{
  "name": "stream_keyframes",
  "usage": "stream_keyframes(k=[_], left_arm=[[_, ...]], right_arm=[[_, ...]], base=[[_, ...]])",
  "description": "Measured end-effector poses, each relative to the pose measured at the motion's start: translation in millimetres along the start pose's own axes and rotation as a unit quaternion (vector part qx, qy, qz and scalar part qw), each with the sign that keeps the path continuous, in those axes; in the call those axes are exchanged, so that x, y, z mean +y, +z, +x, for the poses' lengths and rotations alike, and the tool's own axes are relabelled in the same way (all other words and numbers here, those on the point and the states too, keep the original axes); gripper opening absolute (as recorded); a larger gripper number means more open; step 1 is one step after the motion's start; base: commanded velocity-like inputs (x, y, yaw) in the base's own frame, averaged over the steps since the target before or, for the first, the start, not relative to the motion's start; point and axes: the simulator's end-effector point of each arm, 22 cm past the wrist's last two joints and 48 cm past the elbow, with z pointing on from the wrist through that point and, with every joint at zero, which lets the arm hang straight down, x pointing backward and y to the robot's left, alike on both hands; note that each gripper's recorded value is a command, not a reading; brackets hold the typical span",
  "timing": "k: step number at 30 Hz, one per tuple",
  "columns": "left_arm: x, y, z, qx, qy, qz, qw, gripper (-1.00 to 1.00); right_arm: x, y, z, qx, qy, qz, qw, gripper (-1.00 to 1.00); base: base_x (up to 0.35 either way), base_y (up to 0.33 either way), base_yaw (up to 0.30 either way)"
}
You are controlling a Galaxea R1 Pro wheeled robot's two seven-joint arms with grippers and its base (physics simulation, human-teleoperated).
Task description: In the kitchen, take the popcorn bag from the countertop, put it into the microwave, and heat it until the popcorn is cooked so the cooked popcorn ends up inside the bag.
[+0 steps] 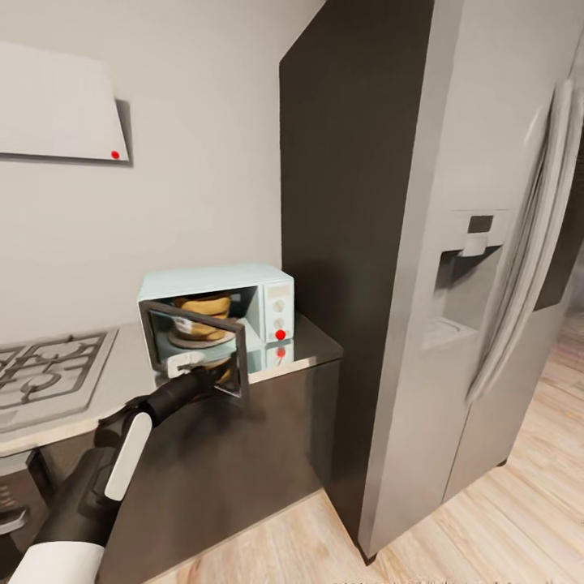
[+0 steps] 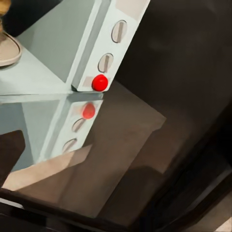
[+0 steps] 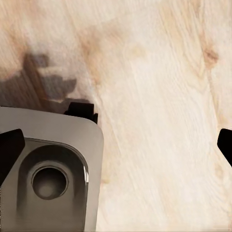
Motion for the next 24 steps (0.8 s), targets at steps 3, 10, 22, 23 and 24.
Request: stream_keyframes(k=[3,10,22,23,24], left_arm=[[9,-3.3,-6,-0.007,0.0,-0.01,0.9999,1.0],[23,-8.9,-19,-0.031,-0.002,-0.026,0.9992,1.0],[26,-9.5,-18,-0.033,-0.021,-0.021,0.999,1.0],[26,-9.6,-18,-0.033,-0.021,-0.021,0.999,1.0],[26,-9.5,-18,-0.033,-0.02,-0.021,0.999,1.0]], right_arm=[[0,0.0,0,0.0,0.0,0.0,1.0,1.0],[-1,0.0,0,0.0,0.0,0.0,1.0,1.0],[-1,0.0,0,0.0,0.0,0.0,1.0,1.0],[-1,0.0,0,0.0,0.0,0.0,1.0,1.0],[-1,0.0,0,0.0,0.0,0.0,1.0,1.0]], base=[[0.0,0.0,-0.22],[0.0,0.0,-0.151],[0.0,0.0,-0.004],[0.0,0.0,0.0],[0.0,0.0,0.0]])
